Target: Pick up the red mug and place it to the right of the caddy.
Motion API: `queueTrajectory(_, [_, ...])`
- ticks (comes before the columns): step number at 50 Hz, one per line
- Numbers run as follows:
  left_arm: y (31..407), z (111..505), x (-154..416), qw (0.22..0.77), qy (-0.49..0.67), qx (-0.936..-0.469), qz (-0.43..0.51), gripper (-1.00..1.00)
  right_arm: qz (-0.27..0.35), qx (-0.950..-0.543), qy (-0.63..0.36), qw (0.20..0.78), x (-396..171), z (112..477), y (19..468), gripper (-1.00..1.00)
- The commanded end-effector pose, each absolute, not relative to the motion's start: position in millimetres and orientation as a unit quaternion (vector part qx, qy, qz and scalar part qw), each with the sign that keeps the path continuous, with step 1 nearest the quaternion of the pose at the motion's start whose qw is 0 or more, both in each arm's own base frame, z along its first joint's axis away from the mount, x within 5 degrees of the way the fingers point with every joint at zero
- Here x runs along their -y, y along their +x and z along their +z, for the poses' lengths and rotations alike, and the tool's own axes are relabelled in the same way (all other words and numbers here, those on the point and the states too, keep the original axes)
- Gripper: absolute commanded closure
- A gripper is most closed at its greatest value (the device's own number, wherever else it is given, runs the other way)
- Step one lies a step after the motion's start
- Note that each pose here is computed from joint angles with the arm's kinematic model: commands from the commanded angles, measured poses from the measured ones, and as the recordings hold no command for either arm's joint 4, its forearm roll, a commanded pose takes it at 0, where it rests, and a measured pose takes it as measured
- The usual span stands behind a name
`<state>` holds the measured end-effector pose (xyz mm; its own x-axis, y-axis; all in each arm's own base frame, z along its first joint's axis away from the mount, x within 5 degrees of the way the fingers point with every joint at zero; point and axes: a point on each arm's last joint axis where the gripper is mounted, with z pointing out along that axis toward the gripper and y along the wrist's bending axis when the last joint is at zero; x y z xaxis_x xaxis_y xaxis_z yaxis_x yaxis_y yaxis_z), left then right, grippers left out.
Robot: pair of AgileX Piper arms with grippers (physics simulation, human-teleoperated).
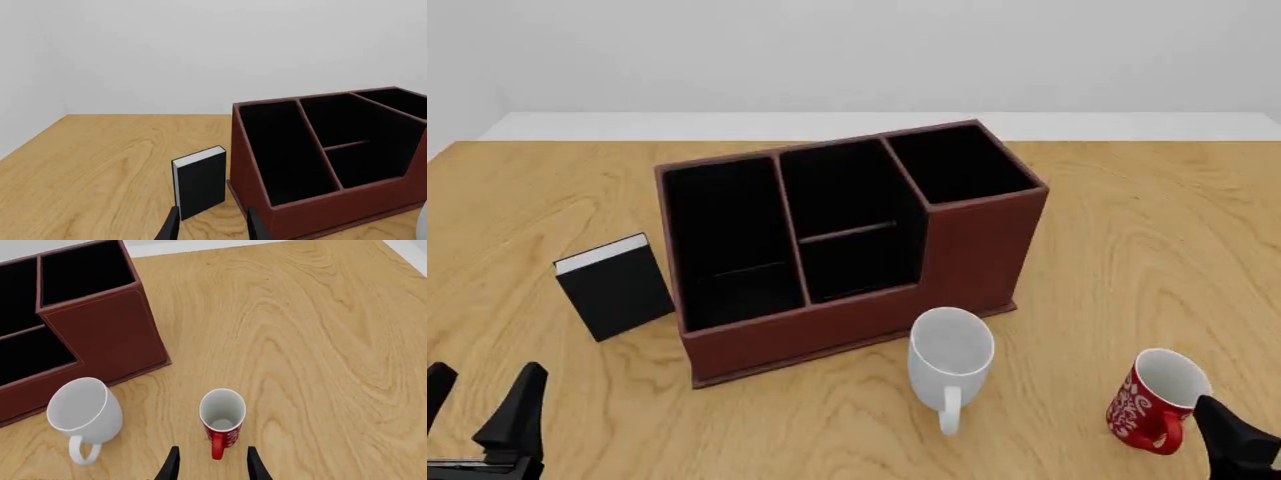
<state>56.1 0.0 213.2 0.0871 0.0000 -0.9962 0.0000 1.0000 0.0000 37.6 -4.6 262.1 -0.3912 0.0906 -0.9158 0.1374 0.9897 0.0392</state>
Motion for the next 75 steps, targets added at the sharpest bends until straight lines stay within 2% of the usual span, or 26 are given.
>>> queueTrajectory(1, [56, 213, 0, 0.737, 0.0, -0.676, 0.0, -1.0, -0.02, -0.841, 0.086, 0.534, 5, 242, 36, -1.0])
queueTrajectory(44, [56, 213, 0, 0.737, 0.0, -0.676, 0.0, -1.0, -0.015, -0.858, 0.1, 0.503, 8, 190, 56, -1.0])
queueTrajectory(75, [56, 213, 0, 0.737, 0.0, -0.676, 0.0, -1.0, -0.008, -0.863, 0.096, 0.496, 9, 176, 71, -1.0])
